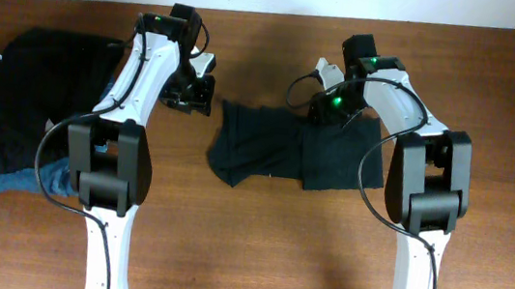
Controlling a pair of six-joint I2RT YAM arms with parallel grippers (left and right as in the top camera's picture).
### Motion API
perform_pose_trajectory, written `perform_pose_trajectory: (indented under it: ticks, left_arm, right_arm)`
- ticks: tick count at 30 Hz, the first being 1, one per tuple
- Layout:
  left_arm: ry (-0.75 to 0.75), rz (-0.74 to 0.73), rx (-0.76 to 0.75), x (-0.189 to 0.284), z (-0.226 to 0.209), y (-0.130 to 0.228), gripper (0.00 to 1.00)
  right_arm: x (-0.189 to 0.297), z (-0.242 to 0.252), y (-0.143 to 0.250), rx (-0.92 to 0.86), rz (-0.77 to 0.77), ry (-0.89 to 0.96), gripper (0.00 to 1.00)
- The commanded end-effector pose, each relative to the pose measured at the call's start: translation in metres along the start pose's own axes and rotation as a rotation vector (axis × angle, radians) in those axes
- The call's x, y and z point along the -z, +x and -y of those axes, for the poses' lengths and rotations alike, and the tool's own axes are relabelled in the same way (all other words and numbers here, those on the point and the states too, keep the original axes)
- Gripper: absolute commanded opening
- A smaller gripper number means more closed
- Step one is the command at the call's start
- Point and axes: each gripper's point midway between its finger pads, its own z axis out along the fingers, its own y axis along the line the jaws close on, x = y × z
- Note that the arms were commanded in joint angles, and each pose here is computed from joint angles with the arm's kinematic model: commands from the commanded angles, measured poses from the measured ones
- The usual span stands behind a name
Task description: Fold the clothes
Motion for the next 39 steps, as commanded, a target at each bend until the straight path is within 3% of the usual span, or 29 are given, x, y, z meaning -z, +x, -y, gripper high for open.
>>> perform_pose_trajectory:
  ticks: [1, 5, 10, 14, 18, 20, 25, 39]
  left_arm:
    - [0.011, 0.028, -0.023, 0.014, 0.005, 0.0, 0.42]
    - [0.011, 0.028, -0.022, 0.014, 0.005, 0.0, 0.42]
    - [0.011, 0.028, -0.022, 0.014, 0.005, 0.0, 0.43]
    - [0.015, 0.036, -0.024, 0.014, 0.006, -0.002, 0.55]
    - [0.089, 0.073, -0.052, 0.014, 0.019, -0.011, 0.62]
    - [0.165, 0.095, -0.093, 0.014, 0.032, -0.015, 0.64]
    - [0.19, 0.094, -0.095, 0.005, 0.034, -0.015, 0.66]
    - [0.349, -0.027, -0.069, -0.038, 0.056, 0.022, 0.66]
  right_arm:
    - [0.0, 0.002, -0.004, -0.009, 0.016, 0.009, 0.43]
    - [0.014, 0.002, -0.022, -0.018, 0.064, 0.018, 0.46]
    - [0.074, -0.008, -0.055, 0.001, 0.164, 0.04, 0.52]
    - [0.142, -0.005, -0.07, -0.01, 0.221, 0.104, 0.53]
    - [0.181, 0.019, -0.051, -0.073, 0.171, 0.221, 0.53]
    - [0.186, 0.029, -0.04, -0.104, 0.138, 0.242, 0.53]
    - [0.191, 0.047, -0.02, -0.171, 0.094, 0.245, 0.53]
    - [0.195, 0.056, -0.013, -0.2, 0.085, 0.247, 0.53]
